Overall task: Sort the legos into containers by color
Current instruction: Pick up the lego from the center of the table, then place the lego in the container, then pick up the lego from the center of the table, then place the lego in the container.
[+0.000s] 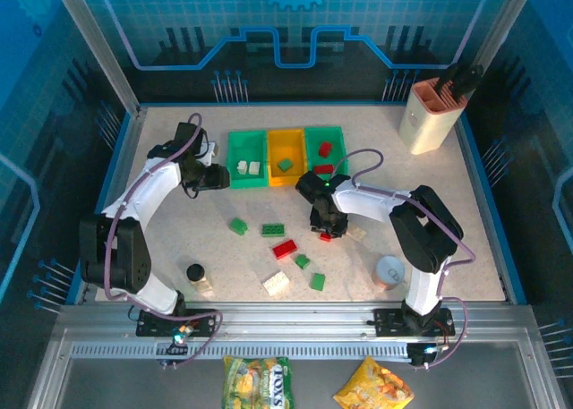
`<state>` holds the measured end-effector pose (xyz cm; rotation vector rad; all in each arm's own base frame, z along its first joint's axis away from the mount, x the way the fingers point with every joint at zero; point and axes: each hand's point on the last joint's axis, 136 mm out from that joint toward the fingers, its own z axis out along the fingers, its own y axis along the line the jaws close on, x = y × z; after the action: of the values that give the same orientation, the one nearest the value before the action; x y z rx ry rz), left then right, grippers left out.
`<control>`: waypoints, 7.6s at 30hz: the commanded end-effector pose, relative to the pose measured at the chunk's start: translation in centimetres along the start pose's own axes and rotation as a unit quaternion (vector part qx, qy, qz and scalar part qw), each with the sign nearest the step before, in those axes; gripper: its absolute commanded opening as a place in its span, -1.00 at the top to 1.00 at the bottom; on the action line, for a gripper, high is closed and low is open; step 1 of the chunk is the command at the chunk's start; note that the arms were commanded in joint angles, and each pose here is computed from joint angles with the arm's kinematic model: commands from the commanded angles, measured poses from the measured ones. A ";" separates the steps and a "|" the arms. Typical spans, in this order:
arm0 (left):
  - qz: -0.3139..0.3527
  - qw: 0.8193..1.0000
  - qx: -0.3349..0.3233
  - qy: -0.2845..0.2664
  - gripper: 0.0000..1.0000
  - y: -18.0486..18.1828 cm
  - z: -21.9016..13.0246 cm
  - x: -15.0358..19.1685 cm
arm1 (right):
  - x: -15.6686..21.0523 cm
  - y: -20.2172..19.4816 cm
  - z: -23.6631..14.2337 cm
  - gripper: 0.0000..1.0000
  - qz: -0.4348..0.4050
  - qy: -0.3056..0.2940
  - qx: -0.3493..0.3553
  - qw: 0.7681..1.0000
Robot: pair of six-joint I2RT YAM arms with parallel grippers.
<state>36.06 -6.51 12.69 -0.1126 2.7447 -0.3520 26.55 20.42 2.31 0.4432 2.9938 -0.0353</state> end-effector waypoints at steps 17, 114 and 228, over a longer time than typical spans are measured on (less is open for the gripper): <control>0.010 1.000 0.016 0.004 0.06 -0.3 -0.1 0.0 | -3.0 1.1 -2.7 0.36 -0.089 -0.034 -0.019 0.995; 0.108 0.988 -0.025 0.111 -0.02 -4.7 0.7 5.8 | -18.6 3.7 -8.4 0.14 -0.176 -0.092 -0.255 0.947; 0.023 0.995 0.083 -0.048 0.12 -19.7 6.8 -10.0 | -10.6 -5.5 -13.9 0.14 -0.186 -0.131 -0.163 0.960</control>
<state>46.63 -24.32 14.31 0.0212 2.6707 -0.4850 34.53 13.68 17.21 -0.1526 2.6884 0.3647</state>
